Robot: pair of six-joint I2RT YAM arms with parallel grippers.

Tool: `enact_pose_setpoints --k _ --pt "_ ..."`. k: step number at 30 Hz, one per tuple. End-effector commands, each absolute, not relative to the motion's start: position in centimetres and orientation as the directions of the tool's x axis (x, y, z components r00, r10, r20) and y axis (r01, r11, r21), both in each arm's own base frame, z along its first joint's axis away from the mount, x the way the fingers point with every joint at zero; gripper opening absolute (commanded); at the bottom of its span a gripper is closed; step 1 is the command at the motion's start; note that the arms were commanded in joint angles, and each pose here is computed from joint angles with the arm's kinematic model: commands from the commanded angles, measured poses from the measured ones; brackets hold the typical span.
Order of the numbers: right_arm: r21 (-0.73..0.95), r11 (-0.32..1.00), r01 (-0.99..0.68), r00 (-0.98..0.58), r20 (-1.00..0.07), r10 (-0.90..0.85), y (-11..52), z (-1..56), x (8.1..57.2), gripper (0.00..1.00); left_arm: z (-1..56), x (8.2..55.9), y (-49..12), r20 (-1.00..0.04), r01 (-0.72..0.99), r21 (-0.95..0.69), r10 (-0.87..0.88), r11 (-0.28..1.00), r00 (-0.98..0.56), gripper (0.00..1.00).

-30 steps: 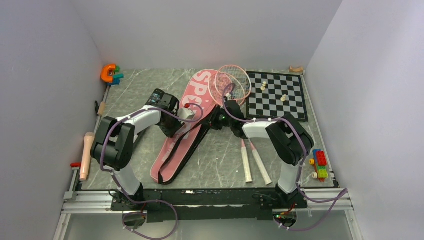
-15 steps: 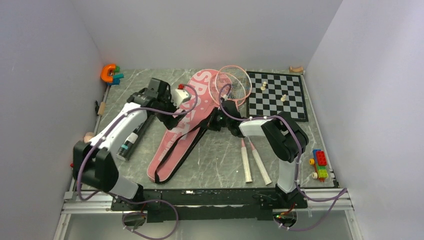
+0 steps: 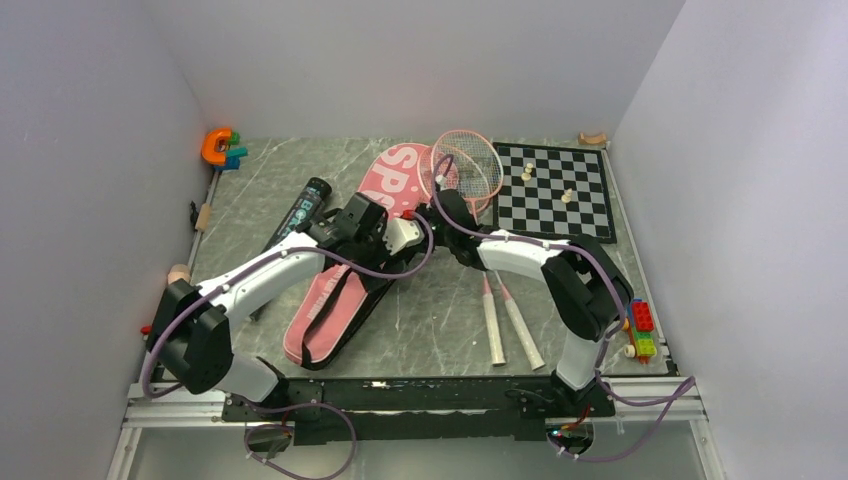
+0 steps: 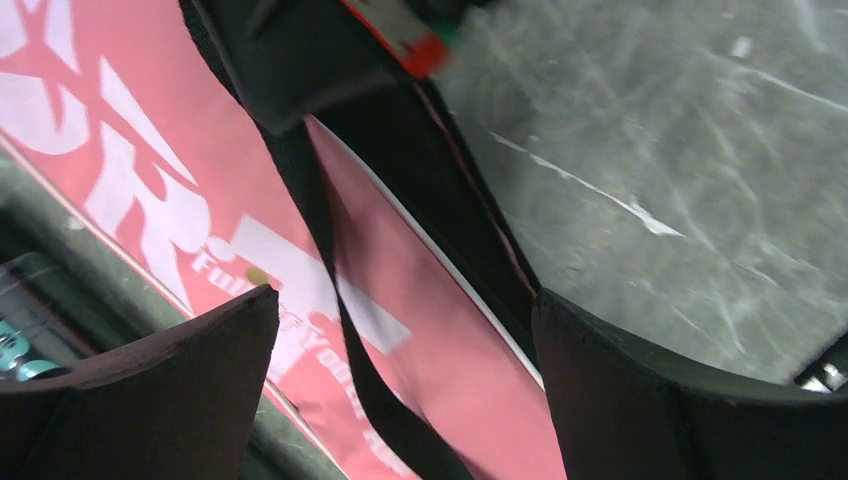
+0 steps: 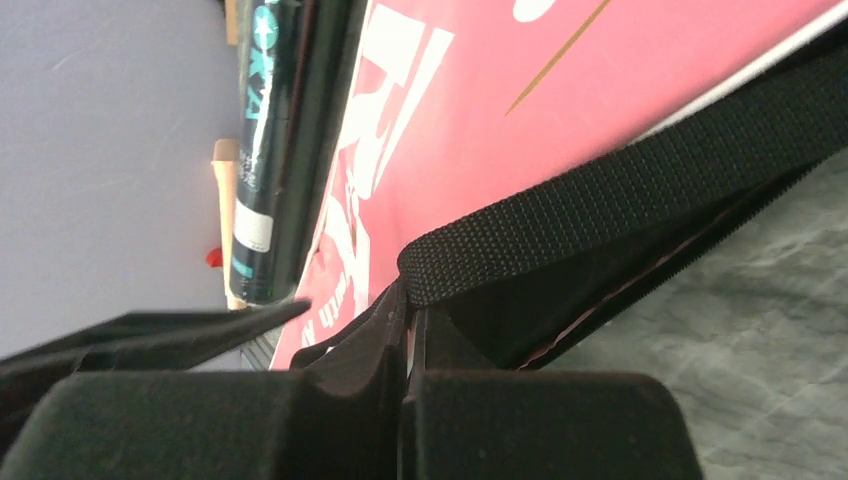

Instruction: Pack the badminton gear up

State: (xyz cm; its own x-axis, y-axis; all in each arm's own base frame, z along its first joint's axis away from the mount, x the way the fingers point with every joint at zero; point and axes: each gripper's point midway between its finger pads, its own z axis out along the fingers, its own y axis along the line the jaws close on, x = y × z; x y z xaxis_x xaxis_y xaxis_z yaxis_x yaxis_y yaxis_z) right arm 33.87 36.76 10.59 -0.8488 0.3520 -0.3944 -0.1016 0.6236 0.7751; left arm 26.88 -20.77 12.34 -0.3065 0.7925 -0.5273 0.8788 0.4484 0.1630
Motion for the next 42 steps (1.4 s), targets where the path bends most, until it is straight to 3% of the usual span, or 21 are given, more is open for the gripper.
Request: enact_pose_setpoints --k 1,9,17,19,26,30,33,37,42 --pt "0.791 0.572 -0.215 -0.799 -0.479 0.363 38.3 16.8 34.4 0.0 13.9 30.9 -20.5 -0.576 0.774 0.321 0.761 0.547 -0.299 0.99" --pt "0.81 0.545 -0.218 -0.82 -0.455 0.348 39.6 17.2 33.8 0.0 13.5 32.7 -20.5 -0.565 0.72 0.418 0.779 0.554 -0.271 1.0" --pt "0.819 0.525 -0.233 -0.82 -0.455 0.346 39.8 18.4 33.4 0.0 10.3 32.0 -20.7 -0.512 0.768 0.367 0.804 0.524 -0.304 0.98" --pt "0.822 0.518 -0.237 -0.821 -0.454 0.346 39.8 18.8 33.3 0.0 9.8 32.3 -20.1 -0.495 0.757 0.383 0.809 0.53 -0.316 0.91" --pt "0.828 0.501 -0.25 -0.826 -0.453 0.336 39.7 19.8 32.7 0.0 10.5 33.6 -18.1 -0.515 0.707 0.377 0.77 0.599 -0.377 0.43" --pt "0.829 0.498 -0.255 -0.821 -0.458 0.341 39.2 20.1 32.7 0.2 11.3 33.5 -17.3 -0.516 0.689 0.379 0.759 0.618 -0.398 0.19" --pt "0.838 0.497 -0.226 -0.822 -0.438 0.365 37.9 19.8 32.9 0.45 12.9 33.7 -16.3 -0.535 0.655 0.382 0.734 0.652 -0.418 0.0" --pt "0.855 0.485 -0.184 -0.808 -0.412 0.42 35.2 19.9 34.0 0.62 15.8 34.5 -15.1 -0.572 0.614 0.365 0.689 0.7 -0.445 0.0" --pt "0.846 0.507 -0.169 -0.791 -0.423 0.442 33.4 20.4 33.8 0.72 18.8 35.3 -13.5 -0.615 0.561 0.315 0.615 0.766 -0.494 0.0"
